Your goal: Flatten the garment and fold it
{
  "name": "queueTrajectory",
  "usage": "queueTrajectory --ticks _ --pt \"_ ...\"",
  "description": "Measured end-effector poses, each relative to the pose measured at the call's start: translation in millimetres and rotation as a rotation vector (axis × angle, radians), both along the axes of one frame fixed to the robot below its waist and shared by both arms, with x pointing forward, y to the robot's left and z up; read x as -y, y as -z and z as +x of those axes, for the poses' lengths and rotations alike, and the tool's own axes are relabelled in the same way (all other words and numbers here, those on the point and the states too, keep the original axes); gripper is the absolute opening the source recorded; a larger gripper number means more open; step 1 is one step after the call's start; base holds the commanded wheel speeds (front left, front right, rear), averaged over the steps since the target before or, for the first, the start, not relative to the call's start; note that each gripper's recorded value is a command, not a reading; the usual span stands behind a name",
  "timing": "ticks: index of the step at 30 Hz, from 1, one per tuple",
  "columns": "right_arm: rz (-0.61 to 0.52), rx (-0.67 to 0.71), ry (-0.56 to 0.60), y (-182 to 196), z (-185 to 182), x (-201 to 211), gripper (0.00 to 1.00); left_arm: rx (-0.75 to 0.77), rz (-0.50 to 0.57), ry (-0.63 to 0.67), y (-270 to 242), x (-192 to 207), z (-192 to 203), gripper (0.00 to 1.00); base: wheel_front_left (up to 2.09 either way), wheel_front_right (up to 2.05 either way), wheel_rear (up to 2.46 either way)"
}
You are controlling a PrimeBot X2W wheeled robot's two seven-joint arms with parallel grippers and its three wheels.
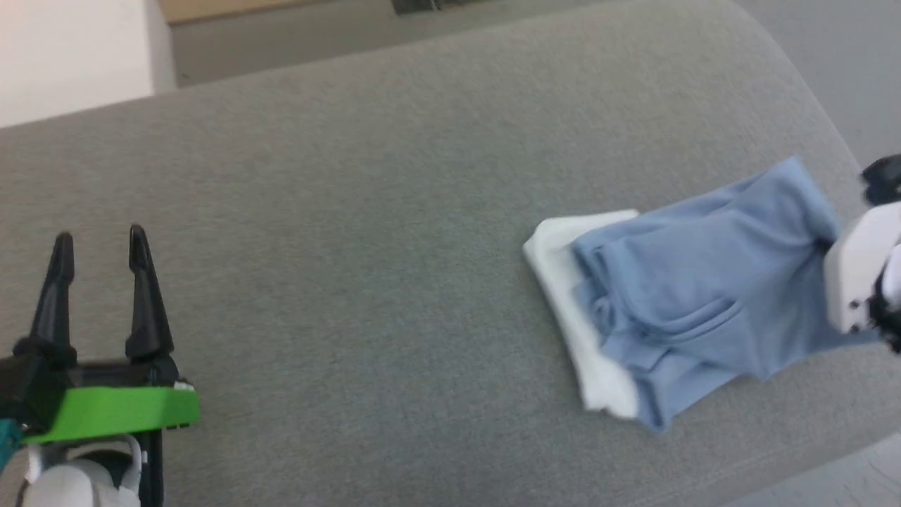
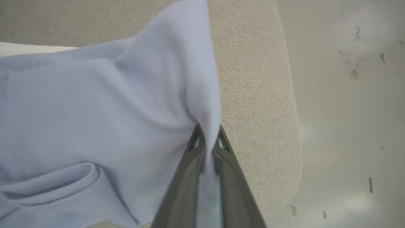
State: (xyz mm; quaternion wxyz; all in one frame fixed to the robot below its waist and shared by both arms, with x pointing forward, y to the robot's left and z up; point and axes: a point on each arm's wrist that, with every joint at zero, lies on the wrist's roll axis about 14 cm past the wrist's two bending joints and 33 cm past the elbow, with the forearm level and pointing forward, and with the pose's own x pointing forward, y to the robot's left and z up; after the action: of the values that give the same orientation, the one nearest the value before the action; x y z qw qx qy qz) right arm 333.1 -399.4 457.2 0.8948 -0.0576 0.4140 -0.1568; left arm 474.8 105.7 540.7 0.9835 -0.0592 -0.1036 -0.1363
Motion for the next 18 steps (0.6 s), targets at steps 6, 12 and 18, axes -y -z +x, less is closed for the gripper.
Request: queueTrajectory --ticks 6,12,18 --pt "-0.091 0.003 0.167 -13 -6 63 0.0 -0.044 0.029 0.083 22 24 27 1.0 0.0 0.0 0.0" --pt "-0.174 -0.071 0.291 -3 -12 100 0.0 -0.113 0.077 0.101 56 23 44 1.0 0.0 0.0 0.0" --pt "-0.231 -0.087 0.366 9 -9 114 1.0 -0.175 0.077 0.098 87 21 52 1.0 0.0 0.0 0.0"
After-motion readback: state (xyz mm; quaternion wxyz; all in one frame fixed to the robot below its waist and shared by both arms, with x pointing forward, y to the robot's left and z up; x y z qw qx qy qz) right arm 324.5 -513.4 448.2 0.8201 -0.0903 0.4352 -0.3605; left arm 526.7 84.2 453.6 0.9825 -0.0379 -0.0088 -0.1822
